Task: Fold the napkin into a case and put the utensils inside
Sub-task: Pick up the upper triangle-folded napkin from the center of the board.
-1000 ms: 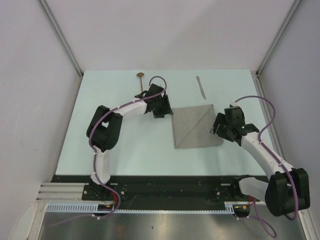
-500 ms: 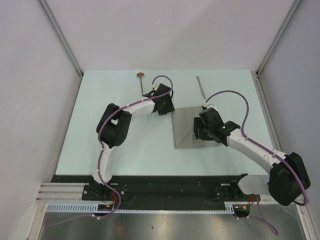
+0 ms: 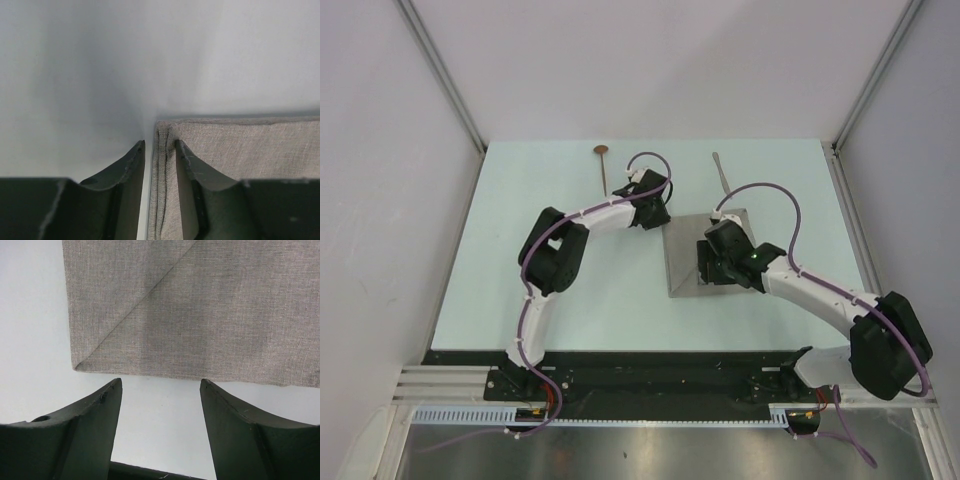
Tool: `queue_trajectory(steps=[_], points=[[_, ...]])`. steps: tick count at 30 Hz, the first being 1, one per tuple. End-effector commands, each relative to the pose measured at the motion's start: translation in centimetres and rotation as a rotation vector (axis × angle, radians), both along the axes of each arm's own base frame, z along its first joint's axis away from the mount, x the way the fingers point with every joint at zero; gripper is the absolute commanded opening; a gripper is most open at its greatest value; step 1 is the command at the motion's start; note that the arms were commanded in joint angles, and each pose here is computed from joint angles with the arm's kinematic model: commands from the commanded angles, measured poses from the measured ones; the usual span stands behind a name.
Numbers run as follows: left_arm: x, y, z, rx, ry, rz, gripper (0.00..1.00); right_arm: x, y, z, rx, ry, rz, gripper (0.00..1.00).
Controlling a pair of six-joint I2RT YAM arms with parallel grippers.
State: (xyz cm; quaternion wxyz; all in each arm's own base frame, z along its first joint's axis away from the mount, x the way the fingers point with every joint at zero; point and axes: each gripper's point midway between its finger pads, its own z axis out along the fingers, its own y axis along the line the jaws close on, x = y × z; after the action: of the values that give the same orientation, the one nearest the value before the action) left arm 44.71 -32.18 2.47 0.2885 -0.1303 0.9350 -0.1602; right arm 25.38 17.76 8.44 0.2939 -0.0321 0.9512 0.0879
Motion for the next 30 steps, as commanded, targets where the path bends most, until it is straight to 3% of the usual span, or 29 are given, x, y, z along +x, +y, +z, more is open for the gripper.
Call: queue_trajectory(steps=[1,12,22,30], points=[[-1.2,-0.5,-2.2,-0.001,0.035,0.018,0.34,1.5,1.7,1.6,-0.004,-0.076,0.028,0.68],[-1.7,0.0,-2.9,0.021,0.049,0.042,0.33,0.6,4.1,0.5,-0.015,-0.056,0.088,0.69],[-2.2,-0.1,-1.7,-0.001,0.033,0.013,0.0,-0.1,7.6,-0.1,0.019,-0.062,0.222,0.71],[-4.0,0.4,-1.5,-0.018,0.145,0.008,0.0,-0.4,10.7,-0.8,-0.047,-0.096,0.344,0.51]])
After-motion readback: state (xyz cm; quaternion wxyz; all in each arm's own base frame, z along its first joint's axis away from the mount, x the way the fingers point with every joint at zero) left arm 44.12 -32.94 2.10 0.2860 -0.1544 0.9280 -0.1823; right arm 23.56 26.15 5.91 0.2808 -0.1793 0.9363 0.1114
